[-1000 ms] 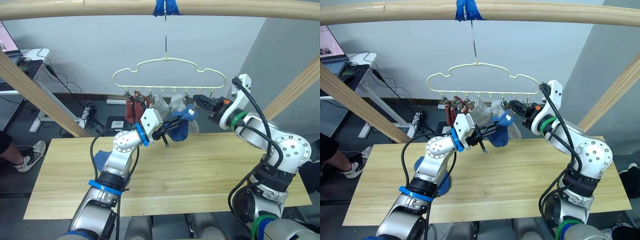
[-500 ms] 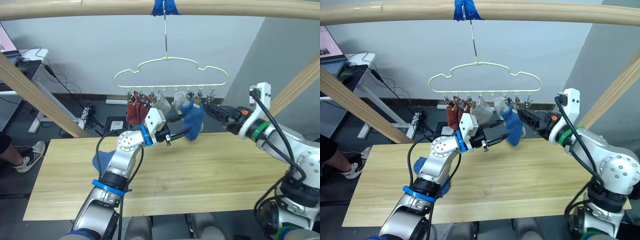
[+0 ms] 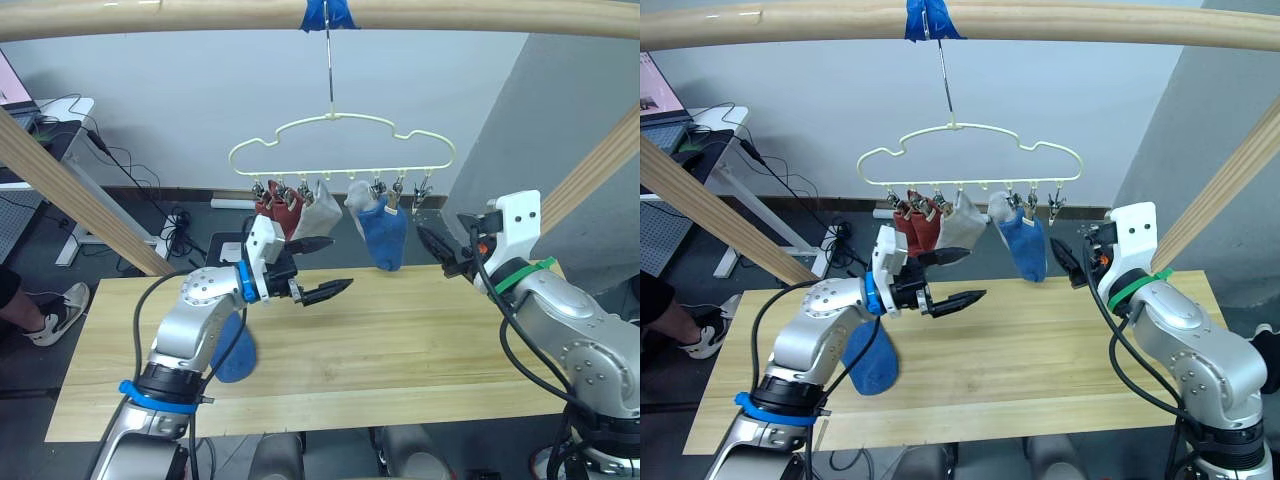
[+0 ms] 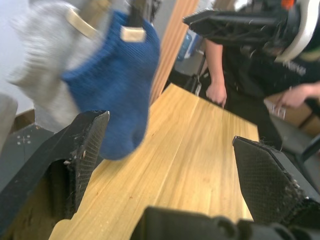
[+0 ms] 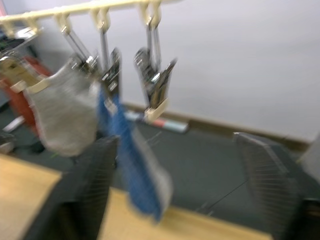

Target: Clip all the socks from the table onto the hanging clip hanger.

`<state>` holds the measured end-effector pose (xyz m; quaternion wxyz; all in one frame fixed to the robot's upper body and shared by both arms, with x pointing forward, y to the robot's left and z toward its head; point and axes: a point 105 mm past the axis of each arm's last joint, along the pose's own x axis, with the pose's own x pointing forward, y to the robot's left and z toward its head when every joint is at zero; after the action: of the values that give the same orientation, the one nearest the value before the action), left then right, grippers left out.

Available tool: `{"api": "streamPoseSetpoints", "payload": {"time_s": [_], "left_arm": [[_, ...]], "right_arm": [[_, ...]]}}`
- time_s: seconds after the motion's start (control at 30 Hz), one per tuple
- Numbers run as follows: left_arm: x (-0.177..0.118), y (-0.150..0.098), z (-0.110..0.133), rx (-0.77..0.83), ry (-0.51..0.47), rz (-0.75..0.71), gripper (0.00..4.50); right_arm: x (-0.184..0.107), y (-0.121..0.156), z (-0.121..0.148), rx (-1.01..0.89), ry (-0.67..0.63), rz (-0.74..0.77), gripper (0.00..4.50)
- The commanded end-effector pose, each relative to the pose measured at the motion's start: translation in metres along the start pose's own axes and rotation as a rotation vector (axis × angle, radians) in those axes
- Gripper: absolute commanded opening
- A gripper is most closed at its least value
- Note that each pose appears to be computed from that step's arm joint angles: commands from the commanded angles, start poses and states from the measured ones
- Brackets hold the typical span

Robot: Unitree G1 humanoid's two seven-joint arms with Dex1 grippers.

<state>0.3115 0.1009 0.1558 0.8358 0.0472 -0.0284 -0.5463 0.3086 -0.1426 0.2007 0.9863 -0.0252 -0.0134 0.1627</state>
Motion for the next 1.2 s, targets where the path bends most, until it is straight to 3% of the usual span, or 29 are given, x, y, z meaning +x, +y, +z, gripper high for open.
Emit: {"api": "streamPoseSetpoints", "payload": {"time_s": [0.03,0.17,0.3,0.67,0.9,1.0,1.2], "left_arm": [[-0.009,0.004,0.015,-0.059,-0.036,0.061,4.5],[-0.016,0.009,0.017,-0.119,-0.016,0.115,4.5],[-0.016,0.008,0.025,-0.038,-0.011,0.126,4.5],[-0.021,-0.025,0.049,0.012,-0.075,-0.085,4.5],[-0.015,-0.029,0.059,0.028,-0.119,-0.122,4.5],[-0.014,-0.029,0.057,0.035,-0.116,-0.125,4.5],[-0.014,-0.026,0.057,0.039,-0.116,-0.113,4.5]], "right_arm": [[-0.001,0.003,0.016,-0.074,-0.104,-0.061,2.87],[0.001,0.012,0.018,-0.102,-0.154,-0.094,2.87],[0.004,0.011,0.02,-0.086,-0.19,-0.144,2.87],[0.012,0.02,0.018,-0.06,-0.215,-0.168,2.87],[0.016,0.023,0.02,-0.051,-0.232,-0.166,2.87],[0.018,0.023,0.019,-0.049,-0.231,-0.17,2.31],[0.022,0.024,0.022,-0.043,-0.242,-0.177,2.31]]}}
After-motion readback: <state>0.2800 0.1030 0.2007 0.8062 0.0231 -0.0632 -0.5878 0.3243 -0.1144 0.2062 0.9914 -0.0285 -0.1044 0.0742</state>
